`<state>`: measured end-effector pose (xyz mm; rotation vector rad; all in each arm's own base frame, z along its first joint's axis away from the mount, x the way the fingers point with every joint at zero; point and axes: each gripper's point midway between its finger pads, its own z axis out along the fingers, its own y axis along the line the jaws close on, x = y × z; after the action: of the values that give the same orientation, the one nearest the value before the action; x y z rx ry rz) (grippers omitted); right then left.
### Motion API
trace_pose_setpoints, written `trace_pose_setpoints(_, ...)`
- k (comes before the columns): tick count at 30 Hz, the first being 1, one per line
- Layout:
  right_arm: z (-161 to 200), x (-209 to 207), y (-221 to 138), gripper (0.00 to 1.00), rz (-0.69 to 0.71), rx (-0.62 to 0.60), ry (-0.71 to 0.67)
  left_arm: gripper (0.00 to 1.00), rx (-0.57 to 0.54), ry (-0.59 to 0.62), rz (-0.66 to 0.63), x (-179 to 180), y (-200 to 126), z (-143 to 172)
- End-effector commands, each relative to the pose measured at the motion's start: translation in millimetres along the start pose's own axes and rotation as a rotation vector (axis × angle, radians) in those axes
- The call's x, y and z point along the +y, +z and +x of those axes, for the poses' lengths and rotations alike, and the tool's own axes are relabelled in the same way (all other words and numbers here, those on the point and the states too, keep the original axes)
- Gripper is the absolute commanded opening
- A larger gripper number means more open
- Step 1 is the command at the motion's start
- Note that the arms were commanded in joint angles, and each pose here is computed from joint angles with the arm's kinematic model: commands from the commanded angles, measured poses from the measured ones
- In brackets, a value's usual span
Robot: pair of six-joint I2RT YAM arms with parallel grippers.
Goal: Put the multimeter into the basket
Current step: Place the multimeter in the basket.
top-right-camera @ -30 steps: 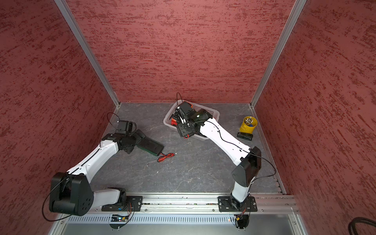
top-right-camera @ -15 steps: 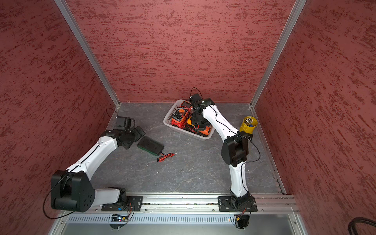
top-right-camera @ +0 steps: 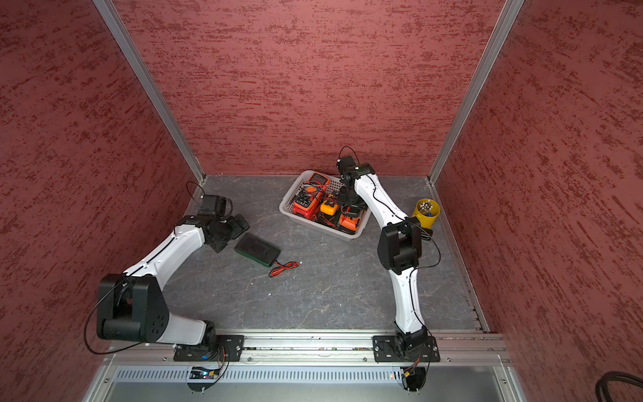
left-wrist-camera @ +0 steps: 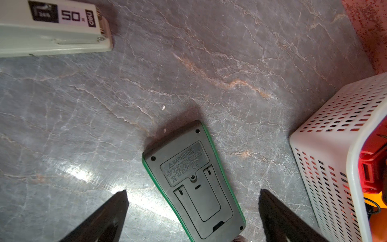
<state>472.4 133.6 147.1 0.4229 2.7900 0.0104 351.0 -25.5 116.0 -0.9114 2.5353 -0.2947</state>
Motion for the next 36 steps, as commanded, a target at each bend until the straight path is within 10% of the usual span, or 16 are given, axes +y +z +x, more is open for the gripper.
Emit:
trace_pose_setpoints(1, -9, -1, 4, 0.40, -0.026, 0.002, 0.037, 1.00, 0.005, 0.015, 0.022, -8, 0, -6)
trace_pose_setpoints(8, -2, -5, 21, 0.54, -0.016, 0.053, 0.036, 1.00, 0.012, 0.015, 0.024, -9, 2, -5)
trace_pose_setpoints(14, 1, -13, 23, 0.96, -0.013, 0.072, 0.040, 1.00, 0.012, 0.015, 0.013, -5, 2, -4)
trace_pose_setpoints(27, -9, -25, -32, 0.99, -0.022, -0.035, 0.022, 1.00, 0.012, -0.029, -0.009, 5, -1, -4)
trace_pose_setpoints(36, 5, 29, -85, 0.99, -0.317, -0.171, -0.183, 1.00, 0.083, -0.294, 0.048, 42, 5, 5)
